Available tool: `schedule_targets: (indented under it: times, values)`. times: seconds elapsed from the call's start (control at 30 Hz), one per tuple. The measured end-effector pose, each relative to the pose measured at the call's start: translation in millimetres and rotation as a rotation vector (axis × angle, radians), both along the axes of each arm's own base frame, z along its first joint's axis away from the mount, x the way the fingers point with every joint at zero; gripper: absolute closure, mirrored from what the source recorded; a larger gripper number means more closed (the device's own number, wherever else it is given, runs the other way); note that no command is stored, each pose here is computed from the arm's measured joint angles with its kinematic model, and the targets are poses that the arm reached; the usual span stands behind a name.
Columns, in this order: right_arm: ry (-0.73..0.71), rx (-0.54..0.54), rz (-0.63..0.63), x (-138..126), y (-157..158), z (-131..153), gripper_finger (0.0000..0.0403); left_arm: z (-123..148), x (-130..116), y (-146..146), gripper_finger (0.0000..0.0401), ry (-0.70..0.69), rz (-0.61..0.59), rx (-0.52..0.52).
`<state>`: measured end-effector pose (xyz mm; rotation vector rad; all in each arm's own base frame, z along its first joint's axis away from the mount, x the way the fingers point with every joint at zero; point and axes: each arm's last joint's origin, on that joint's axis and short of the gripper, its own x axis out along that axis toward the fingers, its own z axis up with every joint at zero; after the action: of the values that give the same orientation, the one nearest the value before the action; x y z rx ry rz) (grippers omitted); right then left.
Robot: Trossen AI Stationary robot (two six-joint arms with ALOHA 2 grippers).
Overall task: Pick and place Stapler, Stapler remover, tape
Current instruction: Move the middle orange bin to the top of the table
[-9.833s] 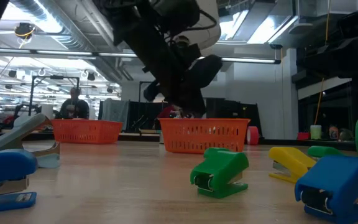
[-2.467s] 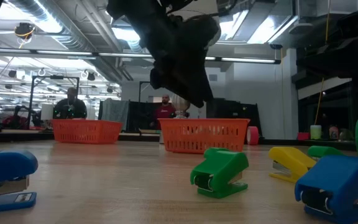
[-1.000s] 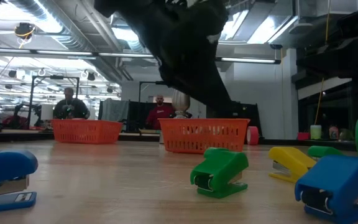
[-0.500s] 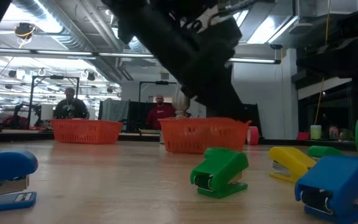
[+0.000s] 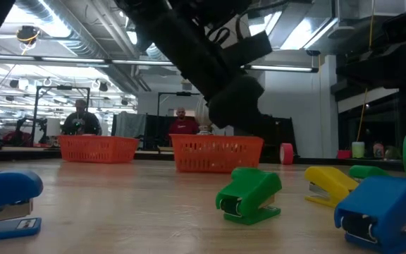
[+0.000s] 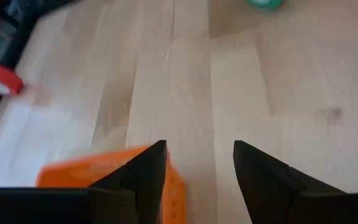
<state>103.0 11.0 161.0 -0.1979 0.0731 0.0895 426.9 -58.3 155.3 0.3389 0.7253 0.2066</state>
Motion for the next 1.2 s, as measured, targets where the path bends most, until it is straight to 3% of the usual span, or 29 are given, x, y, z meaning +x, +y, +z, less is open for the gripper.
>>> schedule_targets:
  times: [0.17,0.33,0.67,0.9,1.2]
  values:
    - [0.000,0.000,0.000,0.0,0.0,0.0,0.0297,-3.5,-2.4,12.4,0.0234,0.033,0.089,0.001]
    - [0.000,0.000,0.000,0.0,0.0,0.0,0.0297,-8.3,-6.5,23.1,0.0264,0.088,0.135,-0.085]
    - [0.000,0.000,0.000,0.0,0.0,0.0,0.0297,-7.2,-12.2,16.3,0.0387,0.116,0.173,-0.098]
    - [0.000,0.000,0.000,0.0,0.0,0.0,0.0297,3.7,-21.8,15.8,0.0394,0.150,0.205,-0.111]
    - [0.000,0.000,0.000,0.0,0.0,0.0,0.0297,11.8,-9.8,37.9,0.0395,0.061,0.138,-0.120]
